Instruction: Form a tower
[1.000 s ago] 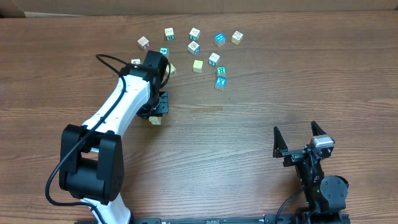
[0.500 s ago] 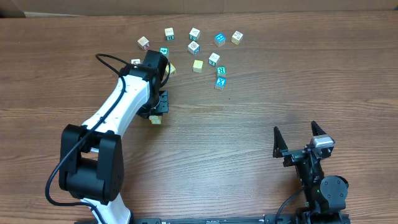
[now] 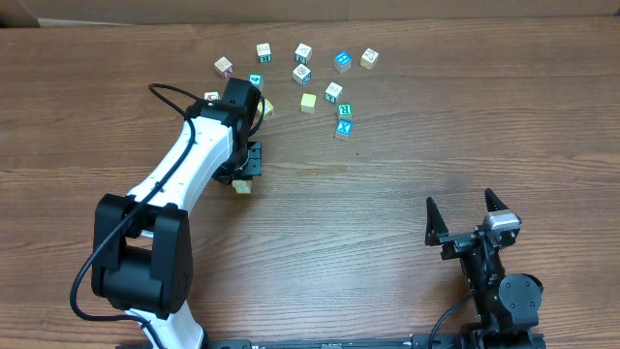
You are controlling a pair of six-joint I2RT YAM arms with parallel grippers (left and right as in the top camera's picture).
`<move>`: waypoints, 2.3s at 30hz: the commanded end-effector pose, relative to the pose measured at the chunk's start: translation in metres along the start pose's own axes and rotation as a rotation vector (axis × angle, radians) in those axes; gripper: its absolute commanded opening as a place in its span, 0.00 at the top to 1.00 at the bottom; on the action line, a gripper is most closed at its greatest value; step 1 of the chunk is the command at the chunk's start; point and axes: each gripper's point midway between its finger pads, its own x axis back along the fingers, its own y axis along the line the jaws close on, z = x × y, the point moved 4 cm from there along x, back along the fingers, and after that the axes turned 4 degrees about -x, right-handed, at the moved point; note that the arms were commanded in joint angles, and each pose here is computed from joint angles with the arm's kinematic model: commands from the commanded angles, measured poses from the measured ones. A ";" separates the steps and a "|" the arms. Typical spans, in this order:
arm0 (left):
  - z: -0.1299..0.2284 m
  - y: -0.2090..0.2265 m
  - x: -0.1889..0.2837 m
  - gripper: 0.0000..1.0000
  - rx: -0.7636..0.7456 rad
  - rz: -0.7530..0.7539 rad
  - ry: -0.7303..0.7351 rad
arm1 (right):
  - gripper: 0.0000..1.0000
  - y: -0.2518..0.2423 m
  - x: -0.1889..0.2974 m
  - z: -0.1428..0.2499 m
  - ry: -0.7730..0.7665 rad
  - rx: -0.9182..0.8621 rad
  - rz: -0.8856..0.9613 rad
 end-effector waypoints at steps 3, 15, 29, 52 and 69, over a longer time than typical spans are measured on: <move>0.009 -0.005 -0.004 0.83 -0.041 0.025 0.032 | 0.00 0.000 0.000 0.003 0.001 0.002 0.004; 0.006 -0.003 0.015 0.82 -0.036 0.038 -0.023 | 0.00 0.000 0.000 0.003 0.001 0.002 0.004; 0.005 -0.004 0.013 0.82 -0.039 0.038 -0.030 | 0.00 0.000 0.000 0.003 0.001 0.002 0.004; 0.010 -0.003 0.008 0.58 -0.041 0.028 -0.017 | 0.00 0.000 0.000 0.003 0.001 0.002 0.004; 0.017 -0.002 -0.004 0.65 -0.042 0.026 -0.008 | 0.00 0.000 0.000 0.003 0.001 0.002 0.004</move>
